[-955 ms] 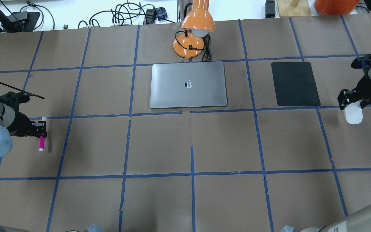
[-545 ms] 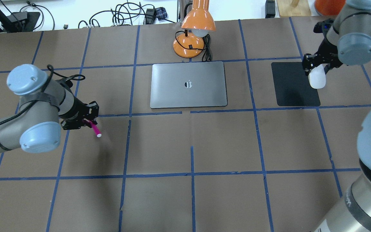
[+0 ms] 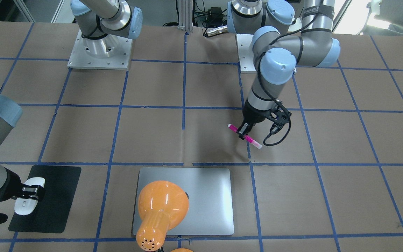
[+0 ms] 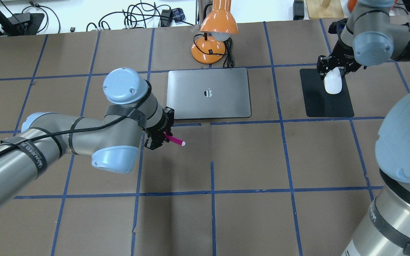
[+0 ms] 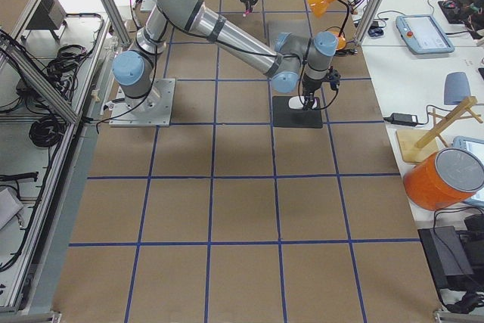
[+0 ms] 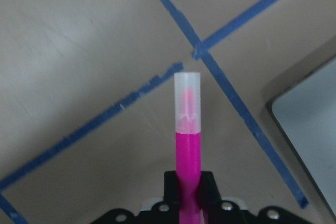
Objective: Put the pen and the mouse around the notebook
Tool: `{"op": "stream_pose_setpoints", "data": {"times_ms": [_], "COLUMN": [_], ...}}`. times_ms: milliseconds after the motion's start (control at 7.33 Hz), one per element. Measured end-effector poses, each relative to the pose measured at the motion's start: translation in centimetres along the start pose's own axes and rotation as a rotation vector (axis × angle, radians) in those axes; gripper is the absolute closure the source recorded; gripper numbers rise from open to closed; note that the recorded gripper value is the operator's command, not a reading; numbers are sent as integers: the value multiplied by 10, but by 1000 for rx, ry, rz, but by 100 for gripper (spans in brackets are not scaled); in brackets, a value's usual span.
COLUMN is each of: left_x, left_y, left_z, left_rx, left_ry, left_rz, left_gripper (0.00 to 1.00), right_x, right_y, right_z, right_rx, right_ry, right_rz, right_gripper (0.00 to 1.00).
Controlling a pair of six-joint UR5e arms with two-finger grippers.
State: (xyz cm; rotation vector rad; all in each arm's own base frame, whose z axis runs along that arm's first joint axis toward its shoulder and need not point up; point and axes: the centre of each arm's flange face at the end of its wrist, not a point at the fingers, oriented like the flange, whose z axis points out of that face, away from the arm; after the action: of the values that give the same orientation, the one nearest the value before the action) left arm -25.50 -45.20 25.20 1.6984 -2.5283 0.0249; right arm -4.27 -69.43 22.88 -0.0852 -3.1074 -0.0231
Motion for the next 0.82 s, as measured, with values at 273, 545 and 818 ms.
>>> {"op": "stream_pose_setpoints", "data": {"times_ms": [273,545,818], "left_x": [5,17,36], "left_y": [46,65,92], "left_z": [25,57,72], "left_rx": [-11,-6,-4], "left_ry": [-44,-91,-101], "left_rz": [-212,-309,-301], "left_gripper": [100,100,100], "right_x": [-6,-7,-8], "right_y": [-1,-1,0], "right_z": [11,24,37], "right_rx": [-13,-31,-23], "right_ry": [-10,-15,-13], "right_rz": [5,5,5], "right_gripper": [62,0,0]}}
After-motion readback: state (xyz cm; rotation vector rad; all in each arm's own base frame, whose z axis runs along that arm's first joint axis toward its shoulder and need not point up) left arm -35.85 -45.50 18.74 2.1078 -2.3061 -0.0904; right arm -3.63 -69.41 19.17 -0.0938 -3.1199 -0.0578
